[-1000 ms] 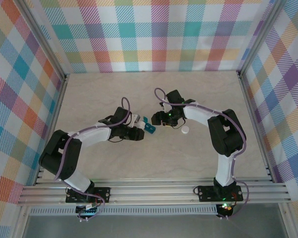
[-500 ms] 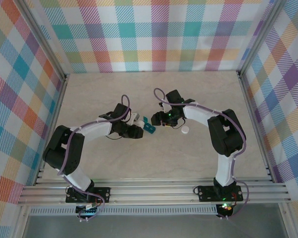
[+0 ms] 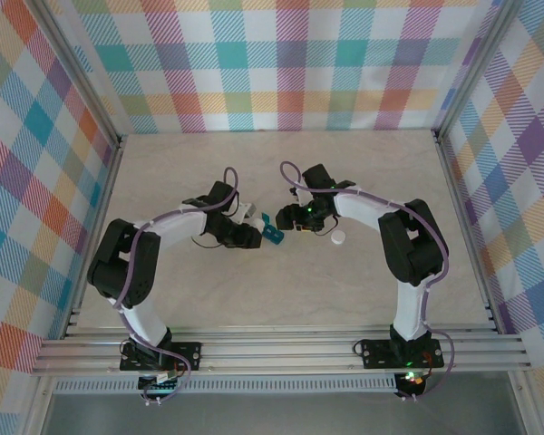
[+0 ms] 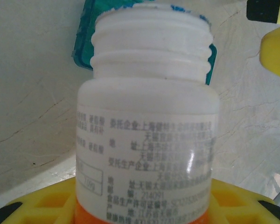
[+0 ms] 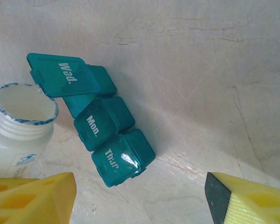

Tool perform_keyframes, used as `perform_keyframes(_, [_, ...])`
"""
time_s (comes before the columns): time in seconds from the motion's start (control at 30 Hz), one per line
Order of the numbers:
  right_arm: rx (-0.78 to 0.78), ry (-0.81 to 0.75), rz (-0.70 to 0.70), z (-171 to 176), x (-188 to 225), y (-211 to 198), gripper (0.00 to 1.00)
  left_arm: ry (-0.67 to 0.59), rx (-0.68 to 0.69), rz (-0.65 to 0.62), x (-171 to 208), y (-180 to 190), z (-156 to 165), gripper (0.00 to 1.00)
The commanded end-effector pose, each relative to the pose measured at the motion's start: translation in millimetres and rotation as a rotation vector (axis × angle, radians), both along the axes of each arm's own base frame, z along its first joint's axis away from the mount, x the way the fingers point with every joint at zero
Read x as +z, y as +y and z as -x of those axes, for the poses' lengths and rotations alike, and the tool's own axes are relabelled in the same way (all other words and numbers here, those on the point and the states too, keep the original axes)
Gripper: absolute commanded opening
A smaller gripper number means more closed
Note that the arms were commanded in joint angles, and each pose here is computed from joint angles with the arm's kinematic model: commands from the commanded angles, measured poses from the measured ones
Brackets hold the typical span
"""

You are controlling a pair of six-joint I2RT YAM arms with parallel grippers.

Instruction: Sort the pills into containers

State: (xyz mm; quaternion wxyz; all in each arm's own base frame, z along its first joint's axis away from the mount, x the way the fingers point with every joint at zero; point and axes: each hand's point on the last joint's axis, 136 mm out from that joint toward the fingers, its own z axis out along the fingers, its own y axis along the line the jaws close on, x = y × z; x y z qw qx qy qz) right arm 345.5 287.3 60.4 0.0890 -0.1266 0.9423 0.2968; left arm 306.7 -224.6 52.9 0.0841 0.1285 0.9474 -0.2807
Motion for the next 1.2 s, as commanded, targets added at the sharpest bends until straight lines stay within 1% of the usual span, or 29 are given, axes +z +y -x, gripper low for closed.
perform_keyframes(0.0, [0.025, -0.011, 0.003, -1.8, 2.2, 3.7, 0.74, 0.038, -0.021, 0.005, 3.6, 3.3, 2.2, 0.00])
perform_keyframes(0.27, [0.024, -0.006, 0.004, -2.1, 0.3, 3.4, 0.74, 0.065, -0.030, -0.018, 6.9, 8.4, 1.2, 0.00])
perform_keyframes(0.67, [0.025, -0.001, 0.004, -1.8, -1.2, 3.7, 0.74, 0.114, -0.061, -0.030, 6.1, 6.5, 1.8, 0.00])
perform_keyframes(1.17, [0.020, 0.002, 0.006, -2.0, -3.0, 2.7, 0.74, 0.127, -0.060, -0.061, 5.5, 7.7, -4.6, 0.00])
